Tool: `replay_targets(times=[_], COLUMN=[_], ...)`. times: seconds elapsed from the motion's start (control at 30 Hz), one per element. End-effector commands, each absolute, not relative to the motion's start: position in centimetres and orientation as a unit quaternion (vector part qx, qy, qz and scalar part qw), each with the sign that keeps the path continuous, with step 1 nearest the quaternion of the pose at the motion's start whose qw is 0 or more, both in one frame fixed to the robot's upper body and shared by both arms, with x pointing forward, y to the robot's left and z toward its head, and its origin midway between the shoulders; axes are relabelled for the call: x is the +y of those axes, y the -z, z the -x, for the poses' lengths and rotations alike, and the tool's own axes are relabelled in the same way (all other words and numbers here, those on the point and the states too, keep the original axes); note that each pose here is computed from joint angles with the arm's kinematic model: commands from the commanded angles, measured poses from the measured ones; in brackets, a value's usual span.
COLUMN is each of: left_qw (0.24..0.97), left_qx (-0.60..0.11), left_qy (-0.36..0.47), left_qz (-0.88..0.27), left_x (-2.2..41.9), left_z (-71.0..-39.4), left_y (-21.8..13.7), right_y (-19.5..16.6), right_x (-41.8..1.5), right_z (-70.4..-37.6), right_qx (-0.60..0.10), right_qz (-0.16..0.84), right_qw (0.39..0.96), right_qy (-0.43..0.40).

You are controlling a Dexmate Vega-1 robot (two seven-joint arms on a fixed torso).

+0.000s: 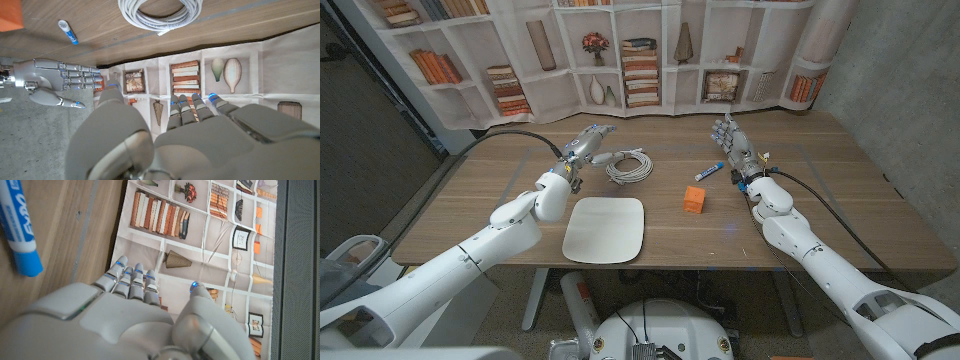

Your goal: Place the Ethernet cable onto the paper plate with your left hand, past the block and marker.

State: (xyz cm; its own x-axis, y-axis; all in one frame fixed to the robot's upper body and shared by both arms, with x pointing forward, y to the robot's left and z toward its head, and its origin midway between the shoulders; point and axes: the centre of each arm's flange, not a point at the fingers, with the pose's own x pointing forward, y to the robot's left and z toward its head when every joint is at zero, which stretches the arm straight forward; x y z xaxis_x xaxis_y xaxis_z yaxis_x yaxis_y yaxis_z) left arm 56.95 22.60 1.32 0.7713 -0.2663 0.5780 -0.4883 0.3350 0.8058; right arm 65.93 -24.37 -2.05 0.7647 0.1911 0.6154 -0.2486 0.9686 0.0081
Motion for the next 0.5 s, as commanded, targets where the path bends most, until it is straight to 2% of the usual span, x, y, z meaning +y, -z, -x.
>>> replay_targets(times=[0.03,0.5], left_qw=[0.739,0.742], left_qx=[-0.310,-0.284], left_qy=[-0.073,-0.053], left_qz=[-0.594,-0.604], left_x=[22.0,21.3], left_z=[-57.0,-58.5], left_y=[-1.3,-1.0], right_y=[2.3,2.6], right_x=[-24.4,-24.7], right_z=[-66.0,-65.6], right_qx=[-0.321,-0.319], right_qz=[-0.047,-0.048], right_qw=[0.939,0.939], right_qy=[-0.118,-0.117])
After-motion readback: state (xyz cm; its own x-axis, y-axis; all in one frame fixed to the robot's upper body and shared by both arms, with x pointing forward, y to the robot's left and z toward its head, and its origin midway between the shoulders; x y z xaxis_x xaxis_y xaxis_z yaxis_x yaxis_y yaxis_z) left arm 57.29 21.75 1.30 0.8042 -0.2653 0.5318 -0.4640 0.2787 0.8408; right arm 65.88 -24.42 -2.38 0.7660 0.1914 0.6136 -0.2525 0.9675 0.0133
